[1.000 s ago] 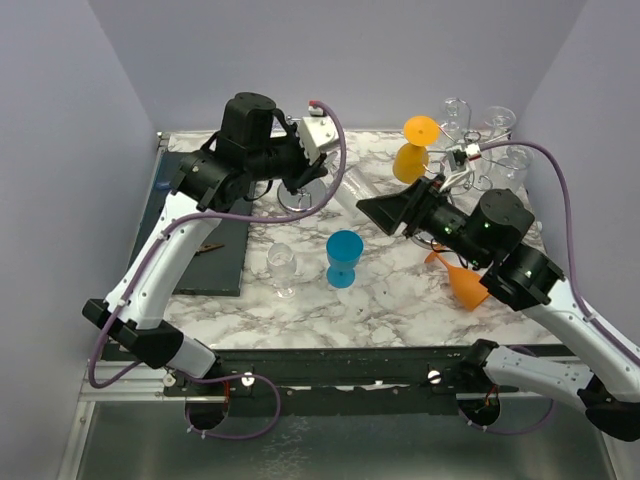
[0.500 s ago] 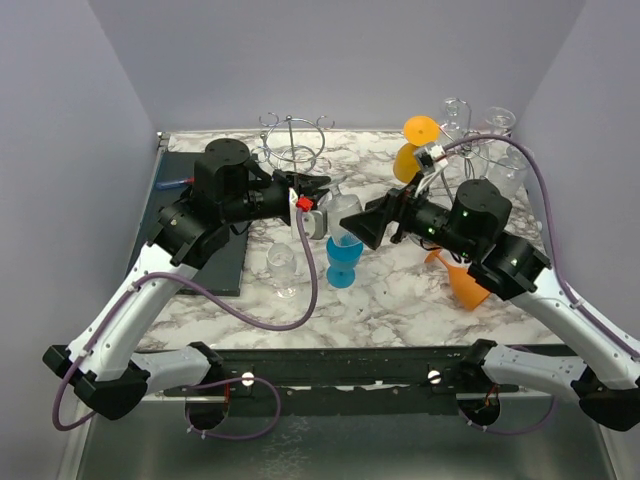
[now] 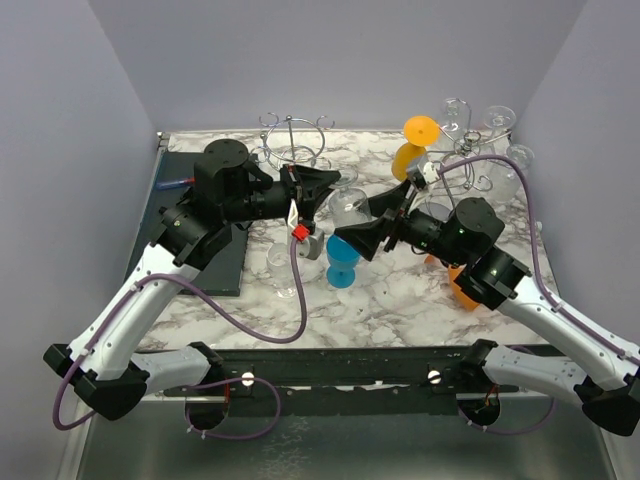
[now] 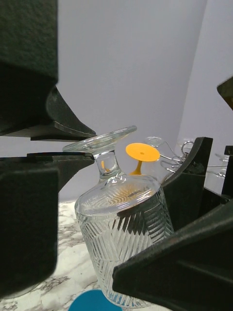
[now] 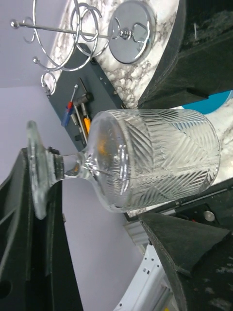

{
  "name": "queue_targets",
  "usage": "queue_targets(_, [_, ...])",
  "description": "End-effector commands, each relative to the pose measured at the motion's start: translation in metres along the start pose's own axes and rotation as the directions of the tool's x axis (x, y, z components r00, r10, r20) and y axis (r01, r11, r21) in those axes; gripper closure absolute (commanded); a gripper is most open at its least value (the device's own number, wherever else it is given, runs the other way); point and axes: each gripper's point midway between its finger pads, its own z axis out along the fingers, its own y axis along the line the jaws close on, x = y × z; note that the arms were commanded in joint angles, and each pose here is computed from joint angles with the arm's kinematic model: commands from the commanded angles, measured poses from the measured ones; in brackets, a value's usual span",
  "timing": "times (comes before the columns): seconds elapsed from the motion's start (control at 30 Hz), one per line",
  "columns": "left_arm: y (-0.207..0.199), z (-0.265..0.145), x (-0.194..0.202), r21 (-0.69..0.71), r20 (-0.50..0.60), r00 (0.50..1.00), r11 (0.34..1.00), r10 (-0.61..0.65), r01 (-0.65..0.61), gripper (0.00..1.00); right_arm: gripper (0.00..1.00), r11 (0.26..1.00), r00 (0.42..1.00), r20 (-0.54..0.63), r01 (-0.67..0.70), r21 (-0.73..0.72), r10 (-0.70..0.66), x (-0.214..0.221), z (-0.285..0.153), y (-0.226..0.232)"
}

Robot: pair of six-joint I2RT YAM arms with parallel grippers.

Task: Place the wine glass upside down on the wine glass rack
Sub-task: Turn the wine glass upside down at the wine rack.

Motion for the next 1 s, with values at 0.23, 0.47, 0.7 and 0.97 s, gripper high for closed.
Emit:
queue_targets(0.23, [0.007, 0.001, -0.032, -0.036, 0.123, 0.974, 0.981, 0.191, -0.188, 1.00, 0.35, 0.998, 0.998, 0.011, 0.056, -0.036, -0.056, 0.011, 0.000, 0.001])
queue_targets(0.47, [0.009, 0.003, -0.035, -0.039, 0.133, 0.967, 0.977, 0.215, -0.212, 1.00, 0.17, 0.998, 0.997, 0.038, 0.060, -0.003, -0.060, 0.030, -0.013, -0.008])
queue_targets(0.7, [0.003, 0.006, -0.036, -0.026, 0.147, 0.966, 0.977, 0.214, -0.212, 1.00, 0.29, 0.998, 0.994, 0.099, 0.049, 0.030, -0.052, 0.016, -0.010, -0.013])
queue_targets(0.97, [-0.010, 0.016, -0.040, 0.003, 0.177, 0.962, 0.977, 0.209, -0.213, 1.00, 0.17, 0.999, 0.986, 0.164, 0.036, 0.005, -0.036, 0.013, -0.012, -0.009])
